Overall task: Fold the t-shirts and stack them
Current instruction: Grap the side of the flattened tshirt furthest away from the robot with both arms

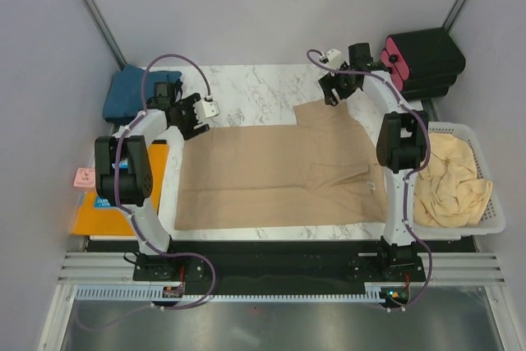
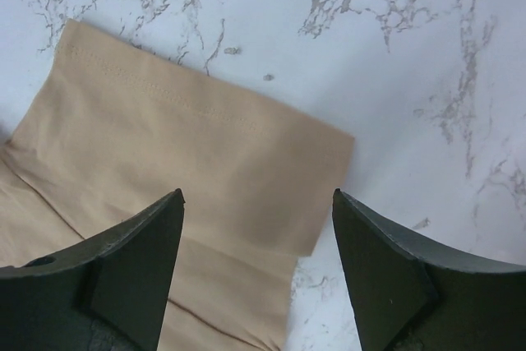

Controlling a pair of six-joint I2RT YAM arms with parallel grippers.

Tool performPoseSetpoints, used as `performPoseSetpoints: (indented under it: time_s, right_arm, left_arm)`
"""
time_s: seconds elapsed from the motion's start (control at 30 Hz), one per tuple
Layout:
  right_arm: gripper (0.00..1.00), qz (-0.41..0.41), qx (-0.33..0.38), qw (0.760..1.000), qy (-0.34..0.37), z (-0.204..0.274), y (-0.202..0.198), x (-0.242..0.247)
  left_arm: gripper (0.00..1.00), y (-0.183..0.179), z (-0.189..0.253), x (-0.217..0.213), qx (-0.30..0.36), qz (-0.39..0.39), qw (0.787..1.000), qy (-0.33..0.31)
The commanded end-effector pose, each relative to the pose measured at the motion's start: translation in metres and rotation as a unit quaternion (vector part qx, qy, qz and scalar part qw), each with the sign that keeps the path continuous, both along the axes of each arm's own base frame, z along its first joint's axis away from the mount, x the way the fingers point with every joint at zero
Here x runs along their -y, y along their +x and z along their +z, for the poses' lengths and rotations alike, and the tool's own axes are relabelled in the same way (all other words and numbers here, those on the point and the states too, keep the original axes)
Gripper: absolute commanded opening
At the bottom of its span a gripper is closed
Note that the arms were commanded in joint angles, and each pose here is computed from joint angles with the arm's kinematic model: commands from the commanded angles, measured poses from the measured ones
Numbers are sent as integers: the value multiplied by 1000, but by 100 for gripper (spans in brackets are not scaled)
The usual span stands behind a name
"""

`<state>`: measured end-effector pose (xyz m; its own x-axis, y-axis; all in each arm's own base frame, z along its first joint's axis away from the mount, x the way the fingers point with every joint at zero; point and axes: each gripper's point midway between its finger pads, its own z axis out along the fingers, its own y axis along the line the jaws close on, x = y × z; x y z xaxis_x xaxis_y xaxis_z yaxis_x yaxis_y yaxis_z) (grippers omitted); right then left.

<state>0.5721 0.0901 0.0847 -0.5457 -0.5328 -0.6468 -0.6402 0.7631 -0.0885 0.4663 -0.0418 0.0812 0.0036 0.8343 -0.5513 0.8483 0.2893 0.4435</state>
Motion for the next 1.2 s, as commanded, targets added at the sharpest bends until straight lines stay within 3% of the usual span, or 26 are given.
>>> performPoseSetpoints:
  time_s: [0.0, 0.5, 0.87, 1.17]
  right_arm:
    - [79, -18, 3, 1000, 16, -9, 12, -7]
    - [69, -86, 42, 995, -33, -21, 43, 31]
    - [70, -73, 16, 996, -37, -39, 36, 31]
    - [71, -67, -14, 997, -20, -59, 28, 25]
  left_arm:
    - [81, 22, 0, -4, 25, -21, 999, 27]
    - [78, 33, -39, -5, -31, -66, 996, 54]
    - [77, 26, -44, -7, -59, -89, 992, 71]
    - [77, 12, -44, -12, -121, -131, 980, 91]
